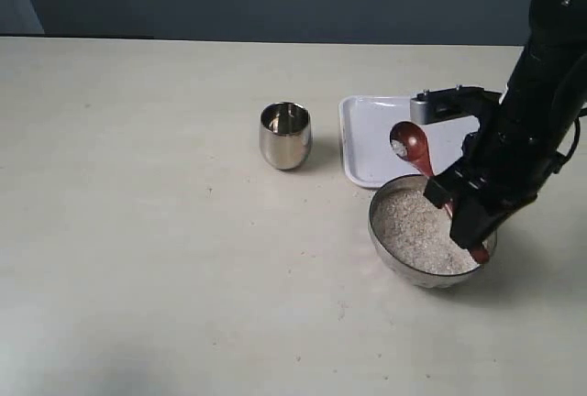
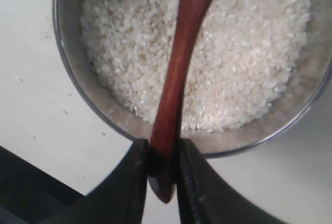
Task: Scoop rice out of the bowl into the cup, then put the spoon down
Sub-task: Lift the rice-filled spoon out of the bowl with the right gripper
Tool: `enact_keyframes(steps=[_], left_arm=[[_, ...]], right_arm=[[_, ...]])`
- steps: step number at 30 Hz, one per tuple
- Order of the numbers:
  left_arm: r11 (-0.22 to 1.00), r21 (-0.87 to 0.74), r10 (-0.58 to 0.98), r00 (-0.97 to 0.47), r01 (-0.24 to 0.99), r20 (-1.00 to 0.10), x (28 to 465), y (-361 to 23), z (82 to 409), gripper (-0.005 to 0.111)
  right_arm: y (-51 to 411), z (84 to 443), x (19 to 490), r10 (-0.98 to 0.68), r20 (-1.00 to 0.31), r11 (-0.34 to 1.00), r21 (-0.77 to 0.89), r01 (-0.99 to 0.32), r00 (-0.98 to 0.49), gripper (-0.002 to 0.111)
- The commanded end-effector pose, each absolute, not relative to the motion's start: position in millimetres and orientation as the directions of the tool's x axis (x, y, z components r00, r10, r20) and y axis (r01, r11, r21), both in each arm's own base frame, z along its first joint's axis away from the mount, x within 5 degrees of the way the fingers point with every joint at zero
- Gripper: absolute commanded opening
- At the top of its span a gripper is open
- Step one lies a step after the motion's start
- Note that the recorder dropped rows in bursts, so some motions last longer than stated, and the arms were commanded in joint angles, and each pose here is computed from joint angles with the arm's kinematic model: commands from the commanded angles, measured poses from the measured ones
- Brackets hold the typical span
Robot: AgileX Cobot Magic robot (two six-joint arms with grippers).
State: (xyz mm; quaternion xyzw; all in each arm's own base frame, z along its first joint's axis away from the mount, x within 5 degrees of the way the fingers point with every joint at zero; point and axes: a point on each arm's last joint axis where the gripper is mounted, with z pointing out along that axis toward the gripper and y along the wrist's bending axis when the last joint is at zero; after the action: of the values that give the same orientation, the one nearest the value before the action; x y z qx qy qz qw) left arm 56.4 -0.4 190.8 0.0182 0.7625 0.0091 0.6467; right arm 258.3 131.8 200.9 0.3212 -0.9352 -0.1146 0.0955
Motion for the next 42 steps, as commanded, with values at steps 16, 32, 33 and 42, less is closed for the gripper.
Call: enact_keyframes(steps=[16, 32, 33, 42], left_arm=[[0.999, 0.038, 0.041, -0.159, 0.022, -0.986, 56.5, -0.7, 191.3, 0.0], [0.999, 0.038, 0.041, -0.159, 0.022, -0.986, 56.5, -0.7, 191.3, 0.0], [0.999, 0.038, 0.041, -0.159, 0.022, -0.986, 56.5, -0.7, 191.3, 0.0], [0.999, 0.038, 0.041, -0.159, 0.022, -0.986, 56.5, -0.7, 191.3, 0.0]], right_arm=[[159.0, 200.3, 309.6, -0.555, 0.032, 0.789, 0.335, -0.514, -0.831, -0.001], [177.1, 195.3, 329.6, -0.487, 0.018, 0.796, 0.42, -0.435, -0.873, -0.001], [178.1, 195.3, 331.1, -0.484, 0.016, 0.796, 0.423, -0.432, -0.875, -0.001], [201.3, 191.0, 328.2, -0.52, 0.017, 0.773, 0.435, -0.462, -0.854, -0.001]])
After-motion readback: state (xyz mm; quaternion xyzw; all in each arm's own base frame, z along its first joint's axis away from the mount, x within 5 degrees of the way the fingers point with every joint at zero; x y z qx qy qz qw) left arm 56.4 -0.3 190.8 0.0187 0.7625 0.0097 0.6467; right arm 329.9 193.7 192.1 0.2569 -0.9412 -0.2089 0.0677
